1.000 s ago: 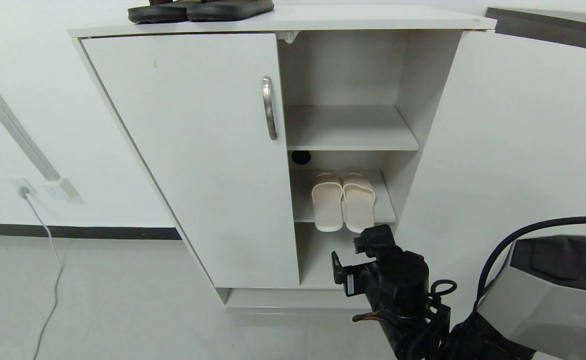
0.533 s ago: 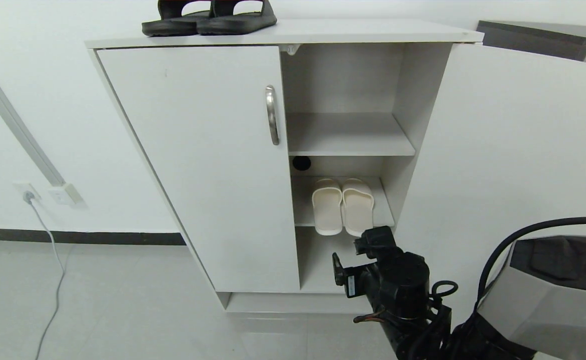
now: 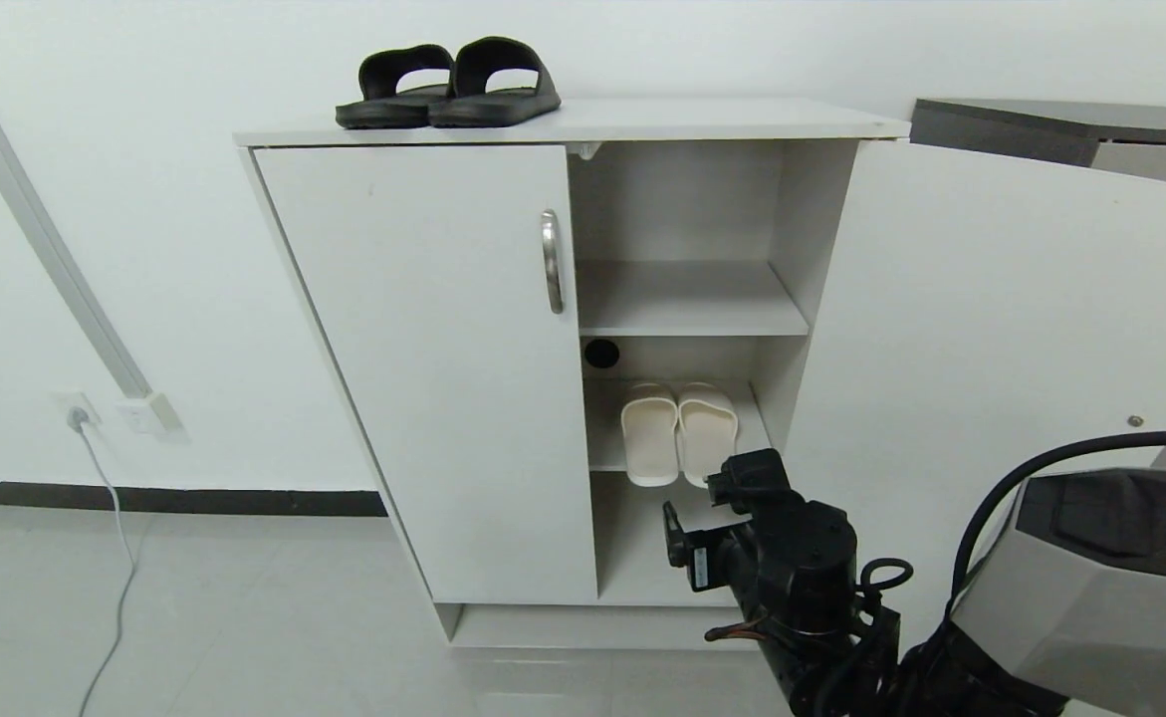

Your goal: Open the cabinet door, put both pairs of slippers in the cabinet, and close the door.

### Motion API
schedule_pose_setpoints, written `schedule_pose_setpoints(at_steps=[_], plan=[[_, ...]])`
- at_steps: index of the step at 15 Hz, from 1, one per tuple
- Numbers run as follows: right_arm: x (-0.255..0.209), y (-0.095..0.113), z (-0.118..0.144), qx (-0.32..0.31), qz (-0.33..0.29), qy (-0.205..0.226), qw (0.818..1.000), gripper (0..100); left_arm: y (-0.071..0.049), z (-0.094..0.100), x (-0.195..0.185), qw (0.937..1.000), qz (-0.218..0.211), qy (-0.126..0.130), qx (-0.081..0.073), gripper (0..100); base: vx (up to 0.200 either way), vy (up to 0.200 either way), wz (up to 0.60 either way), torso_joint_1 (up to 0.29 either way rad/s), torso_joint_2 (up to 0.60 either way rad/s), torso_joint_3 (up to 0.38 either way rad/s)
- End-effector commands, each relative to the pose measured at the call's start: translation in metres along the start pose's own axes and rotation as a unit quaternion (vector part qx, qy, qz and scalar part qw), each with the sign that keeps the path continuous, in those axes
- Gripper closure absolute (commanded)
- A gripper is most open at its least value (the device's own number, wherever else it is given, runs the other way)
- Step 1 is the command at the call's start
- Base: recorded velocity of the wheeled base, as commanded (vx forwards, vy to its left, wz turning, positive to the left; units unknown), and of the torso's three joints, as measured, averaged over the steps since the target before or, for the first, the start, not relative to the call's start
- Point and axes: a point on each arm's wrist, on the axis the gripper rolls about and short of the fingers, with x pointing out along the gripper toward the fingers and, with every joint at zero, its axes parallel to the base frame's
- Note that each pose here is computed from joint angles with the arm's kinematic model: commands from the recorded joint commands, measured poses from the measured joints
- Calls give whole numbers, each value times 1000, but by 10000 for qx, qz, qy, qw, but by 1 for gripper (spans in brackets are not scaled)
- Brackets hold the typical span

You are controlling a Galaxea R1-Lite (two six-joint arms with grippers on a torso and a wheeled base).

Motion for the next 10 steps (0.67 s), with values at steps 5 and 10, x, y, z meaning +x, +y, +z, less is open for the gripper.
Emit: schedule_pose_setpoints(at_steps=[5,10], plan=[[4,-5,1,30,-92,-22,10000,0,0,0,0,10000,2,4,-8,100,0,0,0,0,0,0],[4,-5,4,95,-87,-108,9999,0,0,0,0,10000,10,4,-31,100,0,200,0,7,0,5]])
